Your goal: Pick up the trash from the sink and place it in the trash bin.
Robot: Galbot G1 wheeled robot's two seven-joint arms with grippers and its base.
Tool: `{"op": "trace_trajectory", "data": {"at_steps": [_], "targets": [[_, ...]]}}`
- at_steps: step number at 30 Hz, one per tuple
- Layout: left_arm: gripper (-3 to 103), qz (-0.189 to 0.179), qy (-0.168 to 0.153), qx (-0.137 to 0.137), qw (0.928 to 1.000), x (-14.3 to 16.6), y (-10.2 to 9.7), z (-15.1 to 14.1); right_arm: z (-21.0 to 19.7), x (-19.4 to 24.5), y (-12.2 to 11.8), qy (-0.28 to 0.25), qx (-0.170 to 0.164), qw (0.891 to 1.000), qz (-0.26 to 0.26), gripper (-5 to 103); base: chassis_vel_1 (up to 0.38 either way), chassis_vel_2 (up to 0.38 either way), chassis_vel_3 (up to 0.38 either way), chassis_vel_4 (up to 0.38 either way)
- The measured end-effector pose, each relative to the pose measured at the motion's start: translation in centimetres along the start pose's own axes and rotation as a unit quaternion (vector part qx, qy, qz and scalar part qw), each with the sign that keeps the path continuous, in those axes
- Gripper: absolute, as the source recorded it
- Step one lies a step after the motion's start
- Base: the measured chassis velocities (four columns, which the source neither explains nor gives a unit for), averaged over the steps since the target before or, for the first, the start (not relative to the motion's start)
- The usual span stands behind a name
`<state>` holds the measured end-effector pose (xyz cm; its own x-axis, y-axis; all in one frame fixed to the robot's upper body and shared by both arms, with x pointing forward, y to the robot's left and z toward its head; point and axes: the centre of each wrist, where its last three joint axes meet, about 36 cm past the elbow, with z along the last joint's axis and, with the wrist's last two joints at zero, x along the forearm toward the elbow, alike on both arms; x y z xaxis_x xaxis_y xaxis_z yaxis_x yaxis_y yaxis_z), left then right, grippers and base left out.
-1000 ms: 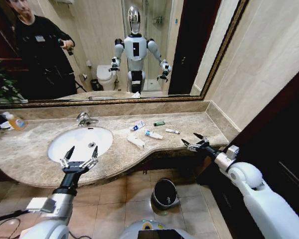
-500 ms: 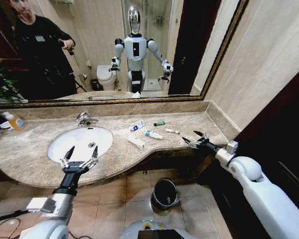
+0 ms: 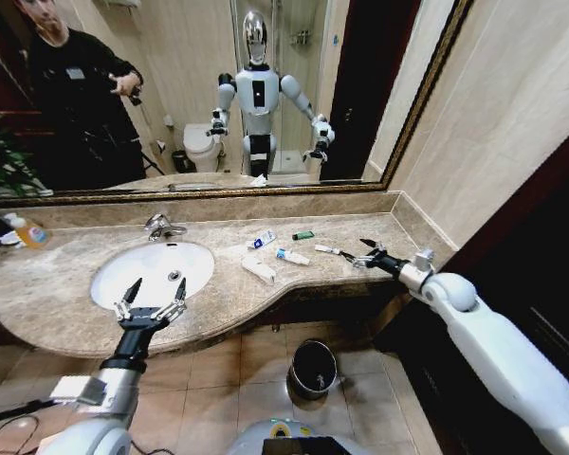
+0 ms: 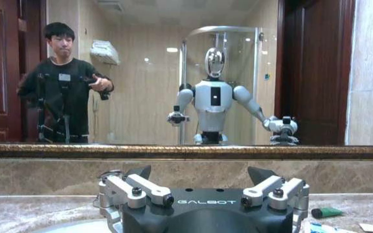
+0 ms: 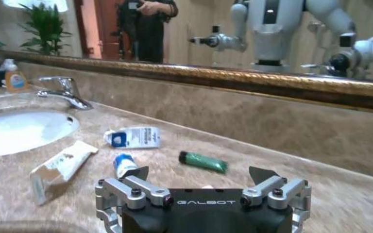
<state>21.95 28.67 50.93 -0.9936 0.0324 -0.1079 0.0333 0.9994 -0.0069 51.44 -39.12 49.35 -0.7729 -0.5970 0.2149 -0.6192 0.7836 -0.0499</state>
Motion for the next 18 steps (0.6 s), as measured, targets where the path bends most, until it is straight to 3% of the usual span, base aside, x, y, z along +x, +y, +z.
{"op": "trace_trajectory", "data": {"at_steps": [8, 18], "targets": [[100, 0.000, 0.000, 0.000, 1.0000, 0.0, 0.0, 0.0, 0.1, -5.7, -1.1, 0.003, -0.015, 1.000, -0.015, 100, 0.000, 0.000, 0.000, 0.000], [100, 0.000, 0.000, 0.000, 1.0000, 0.0, 0.0, 0.0, 1.1, -8.8, -3.5, 0.041, -0.027, 0.998, -0.044, 100, 0.000, 0.000, 0.000, 0.000]]}}
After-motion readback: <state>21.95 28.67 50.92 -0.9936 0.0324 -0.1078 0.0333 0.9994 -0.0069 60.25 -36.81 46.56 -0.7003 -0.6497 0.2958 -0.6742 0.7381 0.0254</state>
